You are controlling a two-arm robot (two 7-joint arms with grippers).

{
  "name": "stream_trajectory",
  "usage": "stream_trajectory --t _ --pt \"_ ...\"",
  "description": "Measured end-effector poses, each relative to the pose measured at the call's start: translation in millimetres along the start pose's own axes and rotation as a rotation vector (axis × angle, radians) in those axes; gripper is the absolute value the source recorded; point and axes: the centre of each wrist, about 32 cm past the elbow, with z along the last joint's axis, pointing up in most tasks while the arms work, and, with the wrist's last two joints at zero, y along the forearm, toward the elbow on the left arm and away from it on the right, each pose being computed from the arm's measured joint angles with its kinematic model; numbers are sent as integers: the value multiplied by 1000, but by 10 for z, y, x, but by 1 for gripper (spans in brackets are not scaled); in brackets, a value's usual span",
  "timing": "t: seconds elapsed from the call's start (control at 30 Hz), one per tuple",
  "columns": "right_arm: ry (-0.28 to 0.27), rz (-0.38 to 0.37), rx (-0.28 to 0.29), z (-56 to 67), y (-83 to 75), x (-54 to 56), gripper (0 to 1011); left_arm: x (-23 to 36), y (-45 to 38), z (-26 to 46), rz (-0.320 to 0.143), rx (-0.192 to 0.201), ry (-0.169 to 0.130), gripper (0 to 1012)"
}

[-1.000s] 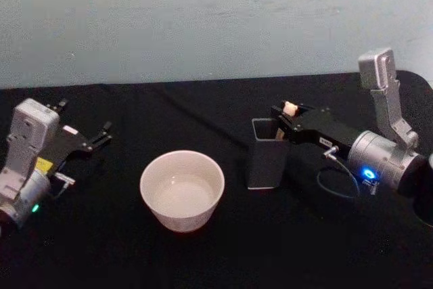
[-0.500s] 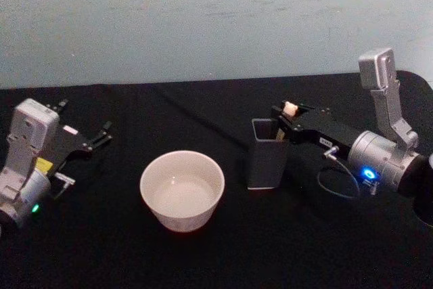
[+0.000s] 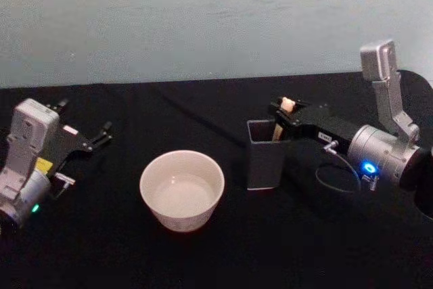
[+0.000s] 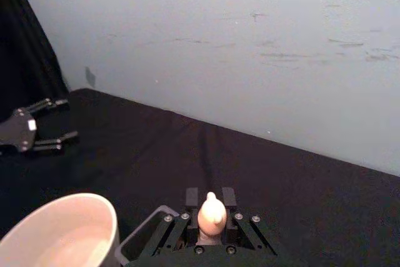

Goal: Pick up the stirring spoon with one hand, stir inside the cup, then place it back in its original position.

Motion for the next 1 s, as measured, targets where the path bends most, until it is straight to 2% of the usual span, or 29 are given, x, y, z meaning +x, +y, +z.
stream_trajectory --t 0.43,1.0 --pt "31 37 44 201 -53 -24 223 0 0 0 0 0 0 1001" --pt "26 44 166 532 -100 -6 223 0 0 0 0 0 0 1001"
